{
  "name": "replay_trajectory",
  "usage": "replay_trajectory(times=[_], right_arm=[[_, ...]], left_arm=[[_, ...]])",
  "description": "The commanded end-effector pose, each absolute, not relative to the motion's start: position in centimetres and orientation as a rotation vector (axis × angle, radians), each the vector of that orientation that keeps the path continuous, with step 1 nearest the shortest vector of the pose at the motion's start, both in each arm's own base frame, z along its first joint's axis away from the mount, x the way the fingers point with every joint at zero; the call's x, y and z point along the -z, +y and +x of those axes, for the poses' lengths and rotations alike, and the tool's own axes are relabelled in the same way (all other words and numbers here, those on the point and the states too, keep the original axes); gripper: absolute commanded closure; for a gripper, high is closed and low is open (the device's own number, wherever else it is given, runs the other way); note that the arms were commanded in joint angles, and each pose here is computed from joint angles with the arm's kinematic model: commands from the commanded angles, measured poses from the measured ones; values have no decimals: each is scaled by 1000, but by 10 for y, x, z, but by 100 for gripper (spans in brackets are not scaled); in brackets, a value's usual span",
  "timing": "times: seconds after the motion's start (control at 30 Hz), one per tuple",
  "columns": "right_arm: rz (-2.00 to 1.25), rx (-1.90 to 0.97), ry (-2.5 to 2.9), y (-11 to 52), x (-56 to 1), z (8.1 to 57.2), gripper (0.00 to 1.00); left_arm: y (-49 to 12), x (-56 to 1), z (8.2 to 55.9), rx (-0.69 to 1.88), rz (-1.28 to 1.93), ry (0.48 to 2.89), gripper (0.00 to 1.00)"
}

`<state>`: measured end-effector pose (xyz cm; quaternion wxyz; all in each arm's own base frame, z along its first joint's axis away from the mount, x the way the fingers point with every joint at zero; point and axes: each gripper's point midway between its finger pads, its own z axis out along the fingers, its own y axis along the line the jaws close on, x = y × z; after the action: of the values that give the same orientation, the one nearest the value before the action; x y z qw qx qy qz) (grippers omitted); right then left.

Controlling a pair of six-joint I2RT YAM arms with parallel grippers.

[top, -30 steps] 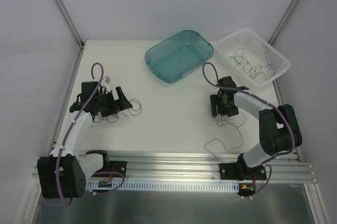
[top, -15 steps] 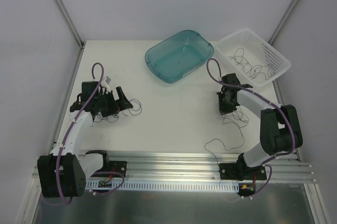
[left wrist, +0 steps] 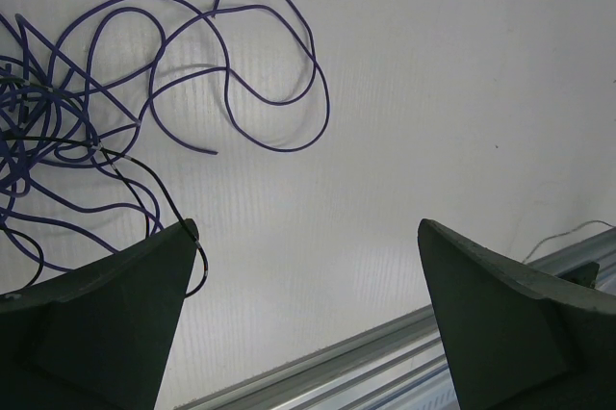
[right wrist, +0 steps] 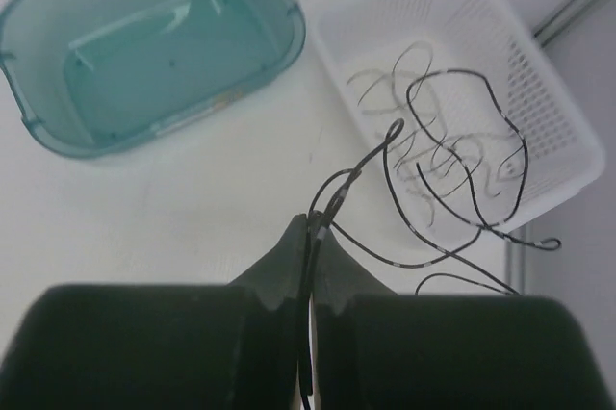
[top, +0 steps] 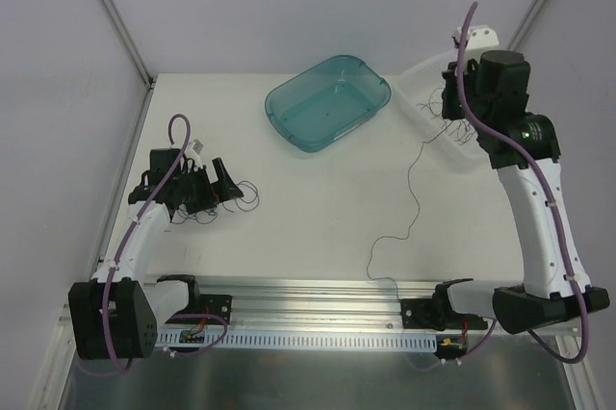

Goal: Untangle the cables

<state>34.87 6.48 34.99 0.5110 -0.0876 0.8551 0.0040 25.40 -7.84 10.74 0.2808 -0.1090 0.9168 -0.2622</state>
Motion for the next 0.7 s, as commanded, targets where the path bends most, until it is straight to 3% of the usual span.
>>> replay_trajectory(times=[0.0, 0.13, 0.37, 0.53, 0.67], right_arm=[[-244, 111, 1915, 46, -409, 343, 99], [-209, 148, 1742, 39, -469, 363, 99], [-94, 247, 1580, 7, -511, 405, 99], [-7, 279, 1593, -33, -483, 455, 99], [43, 233, 1730, -53, -415, 500, 98]], left_arm=[[-85, -115, 258, 741, -238, 2432, 1], [-84, -115, 257, 741, -240, 2431, 1], [-85, -113, 257, 743, -239, 2439, 1], [-86, -113, 257, 753, -240, 2439, 1], [-87, -111, 257, 759, -239, 2448, 1]])
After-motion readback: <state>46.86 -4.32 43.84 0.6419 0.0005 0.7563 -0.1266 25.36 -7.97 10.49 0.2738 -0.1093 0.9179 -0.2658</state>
